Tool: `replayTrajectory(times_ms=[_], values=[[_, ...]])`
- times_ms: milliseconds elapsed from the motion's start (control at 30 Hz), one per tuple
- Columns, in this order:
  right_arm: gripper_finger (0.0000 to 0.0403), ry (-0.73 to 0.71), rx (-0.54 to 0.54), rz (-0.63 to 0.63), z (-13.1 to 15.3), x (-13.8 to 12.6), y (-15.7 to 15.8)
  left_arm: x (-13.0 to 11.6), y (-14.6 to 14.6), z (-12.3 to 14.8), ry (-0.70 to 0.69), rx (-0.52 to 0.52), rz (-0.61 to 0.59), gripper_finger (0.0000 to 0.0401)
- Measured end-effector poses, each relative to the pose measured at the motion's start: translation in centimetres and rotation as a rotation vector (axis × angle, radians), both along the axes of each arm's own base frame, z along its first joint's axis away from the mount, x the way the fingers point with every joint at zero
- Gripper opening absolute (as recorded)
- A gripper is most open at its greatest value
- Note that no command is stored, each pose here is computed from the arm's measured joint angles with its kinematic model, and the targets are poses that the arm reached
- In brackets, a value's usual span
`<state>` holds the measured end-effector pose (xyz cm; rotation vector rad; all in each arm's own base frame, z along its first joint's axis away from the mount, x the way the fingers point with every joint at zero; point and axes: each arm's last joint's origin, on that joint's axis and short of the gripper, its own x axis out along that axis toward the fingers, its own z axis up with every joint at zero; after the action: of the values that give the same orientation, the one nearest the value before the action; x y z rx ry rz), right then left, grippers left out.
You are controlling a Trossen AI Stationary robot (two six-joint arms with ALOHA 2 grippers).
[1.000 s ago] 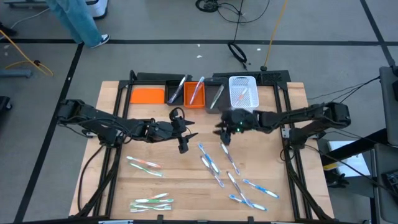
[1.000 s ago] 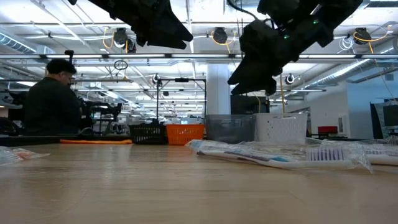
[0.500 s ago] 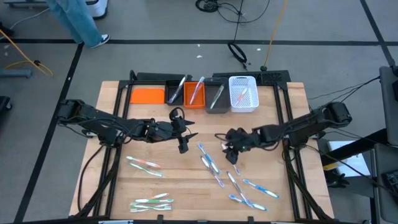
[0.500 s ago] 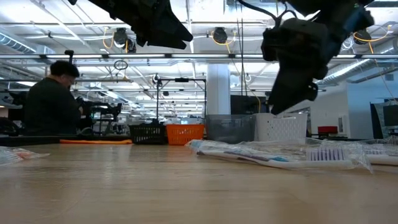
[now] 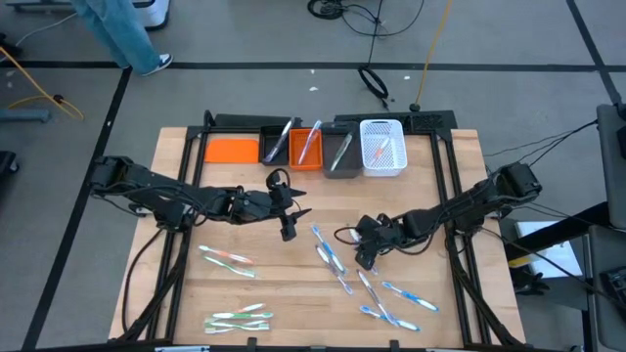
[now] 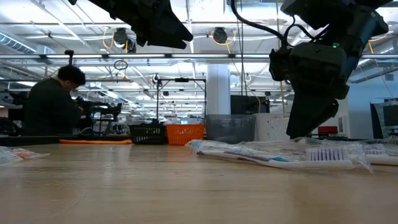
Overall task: Pick & Place Toothbrushes
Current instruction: Put the purple toothbrush into the black bin
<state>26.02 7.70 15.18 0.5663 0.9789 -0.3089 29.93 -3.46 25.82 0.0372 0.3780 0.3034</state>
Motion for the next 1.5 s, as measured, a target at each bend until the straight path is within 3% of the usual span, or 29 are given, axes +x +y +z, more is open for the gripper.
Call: replayTrajectory(times_ms=[467,867,1000,1200,1500], values=[[0.0173,0.031,-0.020,-0.018,-0.5,-0.4,0.7,0.0,0.0,0.0,0.001,0.001,0.000,0.0230],[0.0169,0.131,-0.069,-0.075,-3.3,0.0,0.7,0.0,0.0,0.0,0.001,0.003,-0.001,0.0230],[0.0129,0.131,-0.063,-0.092,-3.3,-0.1,0.7,0.0,0.0,0.0,0.001,0.002,-0.001,0.0230],[0.0016,0.127,-0.061,-0.093,-2.8,-0.3,0.6,0.0,0.0,0.0,0.000,0.002,-0.001,0.0230],[0.0007,0.033,-0.061,-0.079,-1.5,-0.1,0.6,0.0,0.0,0.0,0.002,0.000,0.000,0.0230]])
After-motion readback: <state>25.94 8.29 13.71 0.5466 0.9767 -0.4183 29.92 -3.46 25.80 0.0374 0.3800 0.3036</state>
